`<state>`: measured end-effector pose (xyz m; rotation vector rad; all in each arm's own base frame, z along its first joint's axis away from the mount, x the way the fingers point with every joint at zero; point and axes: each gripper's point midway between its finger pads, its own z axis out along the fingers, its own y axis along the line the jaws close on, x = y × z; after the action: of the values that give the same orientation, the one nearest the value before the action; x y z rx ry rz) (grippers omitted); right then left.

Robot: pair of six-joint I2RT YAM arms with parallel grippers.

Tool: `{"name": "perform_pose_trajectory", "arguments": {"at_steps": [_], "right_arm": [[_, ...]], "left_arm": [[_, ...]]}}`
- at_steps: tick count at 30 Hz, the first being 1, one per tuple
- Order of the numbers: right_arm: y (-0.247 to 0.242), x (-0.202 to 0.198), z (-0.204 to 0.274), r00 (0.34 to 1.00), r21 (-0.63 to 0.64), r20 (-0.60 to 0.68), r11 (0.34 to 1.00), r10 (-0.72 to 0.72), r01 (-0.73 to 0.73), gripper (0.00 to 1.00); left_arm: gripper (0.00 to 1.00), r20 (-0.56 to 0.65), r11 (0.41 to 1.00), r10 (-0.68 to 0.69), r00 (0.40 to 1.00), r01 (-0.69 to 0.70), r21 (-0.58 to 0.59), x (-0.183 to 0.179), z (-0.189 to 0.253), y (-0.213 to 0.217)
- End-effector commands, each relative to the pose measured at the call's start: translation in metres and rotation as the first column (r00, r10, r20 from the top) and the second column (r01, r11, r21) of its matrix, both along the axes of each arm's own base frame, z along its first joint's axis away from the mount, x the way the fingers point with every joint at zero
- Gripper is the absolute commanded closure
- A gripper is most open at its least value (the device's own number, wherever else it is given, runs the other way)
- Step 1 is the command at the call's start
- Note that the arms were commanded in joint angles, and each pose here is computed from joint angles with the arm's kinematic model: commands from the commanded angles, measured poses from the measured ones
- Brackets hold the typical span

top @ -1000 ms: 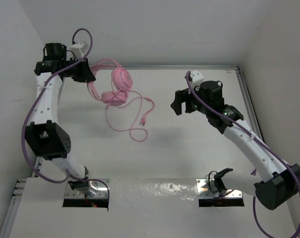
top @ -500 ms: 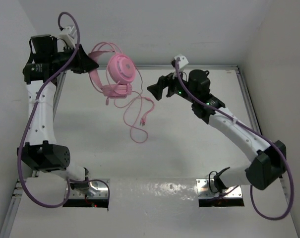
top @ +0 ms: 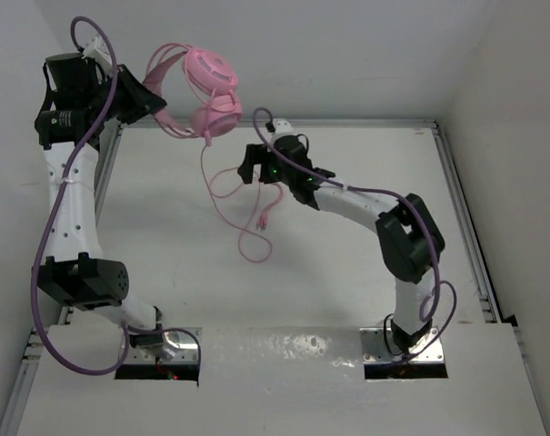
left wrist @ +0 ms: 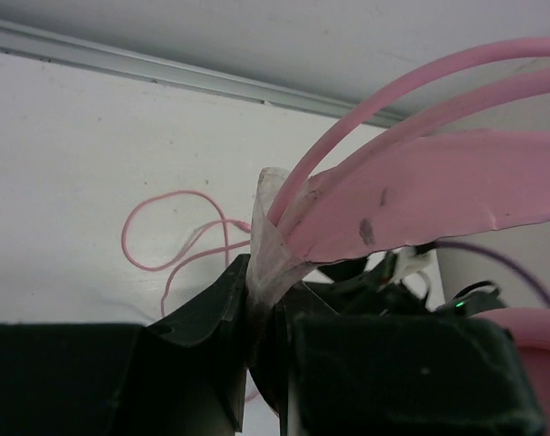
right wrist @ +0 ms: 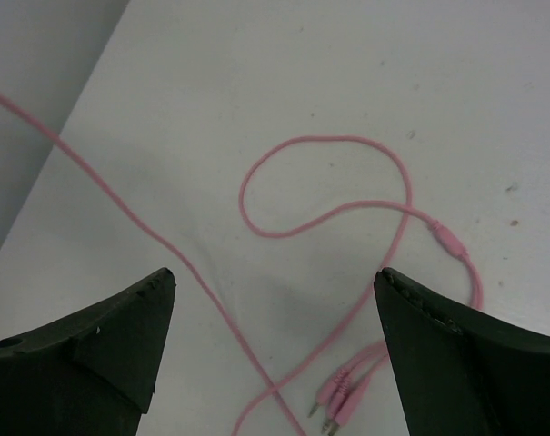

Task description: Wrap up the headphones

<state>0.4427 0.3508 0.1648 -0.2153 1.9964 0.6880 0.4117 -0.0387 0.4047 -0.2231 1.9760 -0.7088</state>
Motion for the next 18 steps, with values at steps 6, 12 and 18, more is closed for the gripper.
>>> {"name": "perform_pose_trajectory", "arguments": {"at_steps": [6, 12, 18], "right_arm": [[0.089, -0.006, -0.067, 0.991, -0.204, 0.008, 0.97, 0.134, -0.13, 0.12], [0.092, -0.009, -0.139, 0.994, -0.364, -0.047, 0.925, 0.097, -0.107, 0.17], [0.082, 0.003, -0.152, 0.998, -0.464, -0.05, 0.885, 0.023, -0.043, 0.91]], "left_arm": [[1.0, 0.134, 0.987, 0.106, 0.985, -0.087, -0.134, 0.013, 0.068, 0.008], [1.0, 0.182, 0.985, 0.115, 0.977, -0.088, -0.15, 0.024, 0.084, 0.013], [1.0, 0.185, 0.978, 0.137, 0.973, -0.104, -0.178, 0.033, 0.085, 0.023]]}}
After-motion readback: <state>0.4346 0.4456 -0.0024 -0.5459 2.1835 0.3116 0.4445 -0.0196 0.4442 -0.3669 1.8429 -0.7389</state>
